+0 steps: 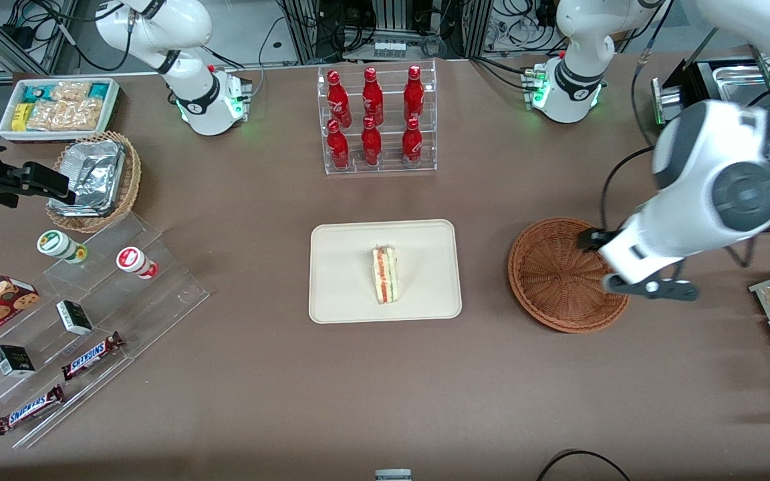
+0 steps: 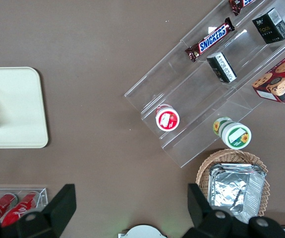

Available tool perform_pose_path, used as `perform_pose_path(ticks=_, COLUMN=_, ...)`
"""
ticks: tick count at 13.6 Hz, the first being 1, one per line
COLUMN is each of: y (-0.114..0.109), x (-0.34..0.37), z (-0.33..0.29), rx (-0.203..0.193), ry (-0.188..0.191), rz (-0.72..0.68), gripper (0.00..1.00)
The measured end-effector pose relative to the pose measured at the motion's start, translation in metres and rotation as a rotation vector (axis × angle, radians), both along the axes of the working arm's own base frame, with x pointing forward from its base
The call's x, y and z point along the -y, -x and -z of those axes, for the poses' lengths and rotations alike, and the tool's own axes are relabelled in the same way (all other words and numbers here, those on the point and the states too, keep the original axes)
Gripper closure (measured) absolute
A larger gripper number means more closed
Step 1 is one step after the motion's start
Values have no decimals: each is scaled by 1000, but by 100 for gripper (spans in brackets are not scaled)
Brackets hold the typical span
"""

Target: Place sandwich from basket to tray

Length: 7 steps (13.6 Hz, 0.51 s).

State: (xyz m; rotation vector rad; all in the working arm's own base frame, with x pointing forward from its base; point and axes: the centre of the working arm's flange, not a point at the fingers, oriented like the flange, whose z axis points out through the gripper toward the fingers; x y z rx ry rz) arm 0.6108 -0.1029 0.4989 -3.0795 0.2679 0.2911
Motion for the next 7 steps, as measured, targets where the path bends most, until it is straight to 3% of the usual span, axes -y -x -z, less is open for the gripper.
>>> perform_pose_path(ticks=2, y=6, x=-37, z=-23, rx=6, ry=15, rz=-13, gripper=0)
perform_pose_path(ticks=5, y=21, x=-54, z=-54, rx=25, ry=-11, rz=-39, gripper=0)
perform_pose_path(ticks=7, y=32, x=-53, z=-75, rx=44, ry=-7, rz=-39, gripper=0)
